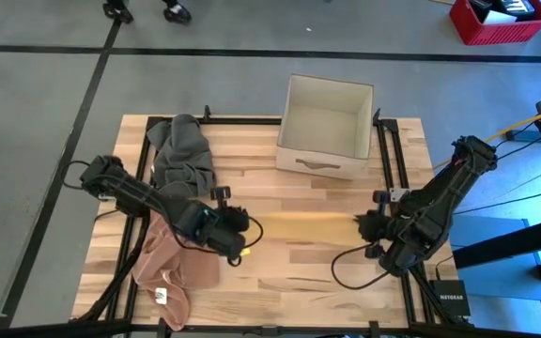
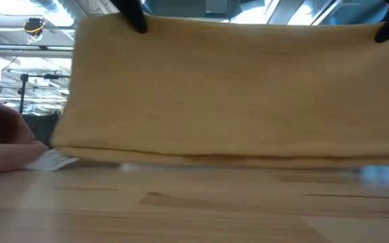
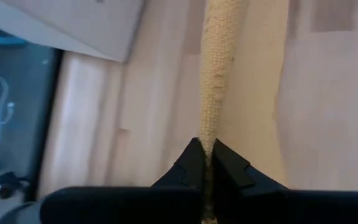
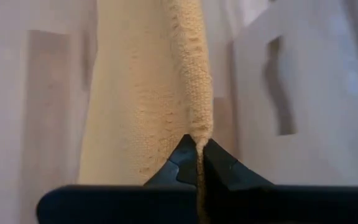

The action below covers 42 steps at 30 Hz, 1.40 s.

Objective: Fold towel
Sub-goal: Fold the yellow towel

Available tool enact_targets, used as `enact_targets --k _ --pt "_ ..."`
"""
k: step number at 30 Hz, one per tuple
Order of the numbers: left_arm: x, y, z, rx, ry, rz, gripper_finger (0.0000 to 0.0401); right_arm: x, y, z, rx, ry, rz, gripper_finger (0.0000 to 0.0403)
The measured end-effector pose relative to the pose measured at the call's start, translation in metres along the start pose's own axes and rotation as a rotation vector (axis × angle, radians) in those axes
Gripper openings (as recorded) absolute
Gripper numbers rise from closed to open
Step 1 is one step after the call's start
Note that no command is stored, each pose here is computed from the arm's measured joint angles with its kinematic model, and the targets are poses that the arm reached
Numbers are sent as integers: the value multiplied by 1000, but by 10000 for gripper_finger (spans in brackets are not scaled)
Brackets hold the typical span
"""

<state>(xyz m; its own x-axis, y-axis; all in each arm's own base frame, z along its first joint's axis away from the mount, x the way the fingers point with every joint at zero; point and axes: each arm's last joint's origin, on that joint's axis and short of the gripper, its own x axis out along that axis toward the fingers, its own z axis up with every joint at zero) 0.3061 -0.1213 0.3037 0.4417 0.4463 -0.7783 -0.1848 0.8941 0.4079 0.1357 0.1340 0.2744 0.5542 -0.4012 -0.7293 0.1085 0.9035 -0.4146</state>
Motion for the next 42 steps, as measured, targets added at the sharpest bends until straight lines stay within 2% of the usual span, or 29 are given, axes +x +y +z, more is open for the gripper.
enact_targets --k 7,10,13,16,20,22,26,30,35,42 --pt "15 27 7 47 21 99 3 8 -25 1 -37 -32 -254 3" --pt "10 23 7 34 -25 151 2 9 -26 4 -25 -52 -269 3" --pt "-2 -4 -1 68 -74 142 3 11 -6 1 -50 -80 -182 3" --pt "0 -45 -19 130 -99 118 4 19 24 -11 -103 -124 -114 3" --pt "23 -97 -54 182 -93 68 4 40 59 -35 -149 -74 -14 3" --pt "38 -121 -73 198 -83 24 5 49 76 -44 -134 -47 58 3" --pt "50 -157 -97 240 -89 -66 5 55 106 -52 -133 -24 164 3" --pt "46 -169 -103 223 -114 -110 5 54 124 -49 -106 3 262 7" --pt "41 -169 -96 150 -116 -201 12 51 133 -47 -28 62 405 49" --pt "41 -170 -87 -4 41 -427 90 49 136 -50 63 219 510 143"
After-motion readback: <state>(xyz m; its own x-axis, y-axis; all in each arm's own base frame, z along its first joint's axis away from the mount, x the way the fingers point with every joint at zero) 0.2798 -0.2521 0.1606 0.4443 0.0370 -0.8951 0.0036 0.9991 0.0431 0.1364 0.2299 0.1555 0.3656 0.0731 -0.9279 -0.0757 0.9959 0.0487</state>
